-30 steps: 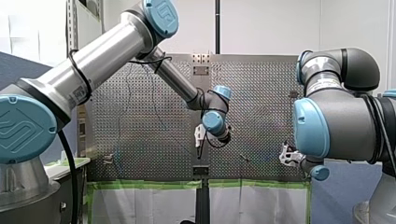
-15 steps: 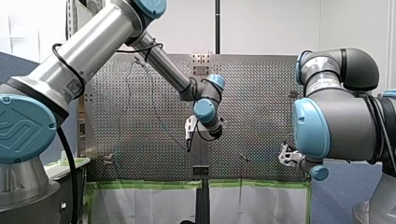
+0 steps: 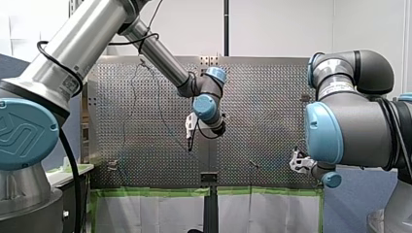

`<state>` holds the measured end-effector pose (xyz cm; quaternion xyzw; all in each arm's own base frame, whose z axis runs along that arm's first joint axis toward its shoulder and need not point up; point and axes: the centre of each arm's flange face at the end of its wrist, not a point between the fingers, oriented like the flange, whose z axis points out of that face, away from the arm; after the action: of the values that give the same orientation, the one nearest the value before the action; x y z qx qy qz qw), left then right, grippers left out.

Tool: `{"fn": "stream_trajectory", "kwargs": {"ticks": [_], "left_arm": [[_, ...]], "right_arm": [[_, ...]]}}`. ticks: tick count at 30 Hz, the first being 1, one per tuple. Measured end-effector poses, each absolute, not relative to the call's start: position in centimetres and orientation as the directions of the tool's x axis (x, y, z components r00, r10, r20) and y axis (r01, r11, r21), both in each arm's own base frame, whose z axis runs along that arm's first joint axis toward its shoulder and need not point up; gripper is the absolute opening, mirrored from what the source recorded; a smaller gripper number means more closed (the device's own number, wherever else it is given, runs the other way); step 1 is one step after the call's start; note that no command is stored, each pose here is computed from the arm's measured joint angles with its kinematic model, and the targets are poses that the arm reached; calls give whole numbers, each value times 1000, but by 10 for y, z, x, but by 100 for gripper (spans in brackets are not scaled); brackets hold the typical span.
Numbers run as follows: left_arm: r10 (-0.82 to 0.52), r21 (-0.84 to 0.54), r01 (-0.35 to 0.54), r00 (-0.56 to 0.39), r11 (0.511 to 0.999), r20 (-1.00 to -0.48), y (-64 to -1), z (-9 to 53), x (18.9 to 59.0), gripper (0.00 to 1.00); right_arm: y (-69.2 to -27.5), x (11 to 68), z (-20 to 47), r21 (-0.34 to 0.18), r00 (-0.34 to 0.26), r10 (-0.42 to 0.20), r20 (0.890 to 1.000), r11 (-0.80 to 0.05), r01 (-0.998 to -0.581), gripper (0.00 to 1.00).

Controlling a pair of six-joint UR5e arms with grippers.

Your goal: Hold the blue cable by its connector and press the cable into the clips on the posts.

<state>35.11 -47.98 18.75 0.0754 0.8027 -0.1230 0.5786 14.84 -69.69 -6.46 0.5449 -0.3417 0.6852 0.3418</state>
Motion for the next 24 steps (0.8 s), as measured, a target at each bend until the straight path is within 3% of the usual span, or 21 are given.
{"fn": "stream_trajectory", "kwargs": {"ticks": [15,24], "left_arm": [[-119,-177,260,-225,949,-967,-452,221,330,100],[-168,-210,273,-169,939,-971,-436,238,311,100]], "right_arm": [[-698,142,-64,-90,-163,99,982,-518,-851,0],[-704,133,-45,-58,-138,123,983,-502,-863,0]]}}
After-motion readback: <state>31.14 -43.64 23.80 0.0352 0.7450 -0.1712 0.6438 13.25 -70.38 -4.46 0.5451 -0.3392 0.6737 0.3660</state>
